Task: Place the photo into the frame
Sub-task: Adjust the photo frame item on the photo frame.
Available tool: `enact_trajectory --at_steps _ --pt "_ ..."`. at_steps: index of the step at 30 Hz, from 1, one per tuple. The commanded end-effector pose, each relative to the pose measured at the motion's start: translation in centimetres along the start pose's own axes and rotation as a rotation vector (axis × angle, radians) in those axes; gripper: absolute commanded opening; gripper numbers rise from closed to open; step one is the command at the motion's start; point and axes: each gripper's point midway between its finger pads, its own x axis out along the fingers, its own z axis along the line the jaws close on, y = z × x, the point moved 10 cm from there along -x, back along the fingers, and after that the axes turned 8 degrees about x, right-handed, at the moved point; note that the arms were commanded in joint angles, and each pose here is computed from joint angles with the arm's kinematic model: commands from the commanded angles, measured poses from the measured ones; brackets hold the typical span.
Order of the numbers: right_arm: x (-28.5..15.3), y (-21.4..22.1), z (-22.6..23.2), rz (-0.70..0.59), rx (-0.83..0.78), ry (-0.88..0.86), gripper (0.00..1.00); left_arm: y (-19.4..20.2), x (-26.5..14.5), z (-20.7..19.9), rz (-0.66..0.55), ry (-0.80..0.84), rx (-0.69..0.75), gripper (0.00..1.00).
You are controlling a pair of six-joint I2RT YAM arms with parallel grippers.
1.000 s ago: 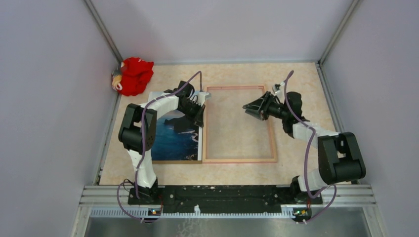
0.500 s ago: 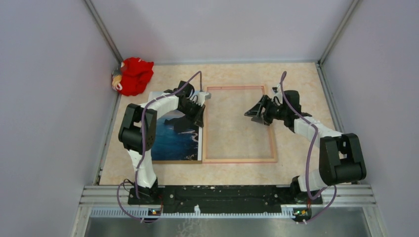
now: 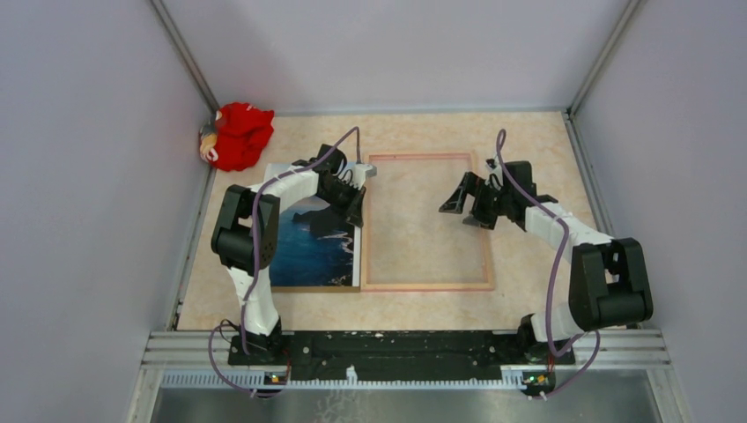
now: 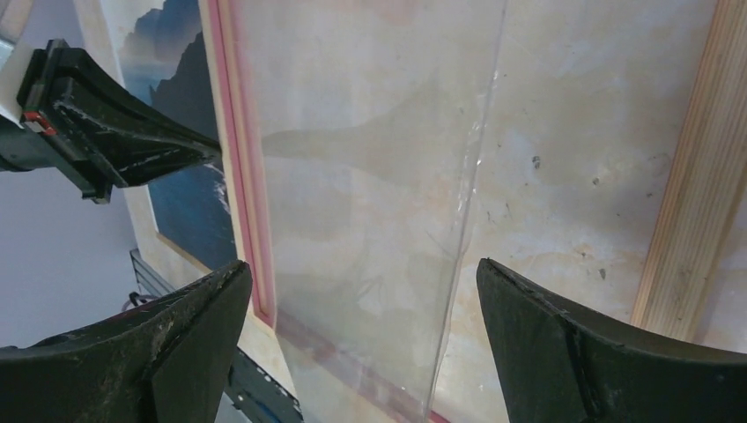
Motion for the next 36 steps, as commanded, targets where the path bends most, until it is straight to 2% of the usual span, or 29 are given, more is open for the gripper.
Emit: enact_trajectory --at_steps 1,24,36 --pt "-0.7 -0.6 0.8 -0.041 -0.06 0.004 0.99 0.9 1.2 0.3 0.04 -0.019 0.025 0.06" --pt "-2.3 -1.8 0.6 -0.064 -0.083 0.033 0.99 1.0 1.3 0.3 0.045 -0.016 0.024 0.05" --pt "-2.0 -1.5 -0.4 -0.057 -0.127 0.19 0.99 1.0 1.4 0.3 0.045 -0.011 0.019 0.05"
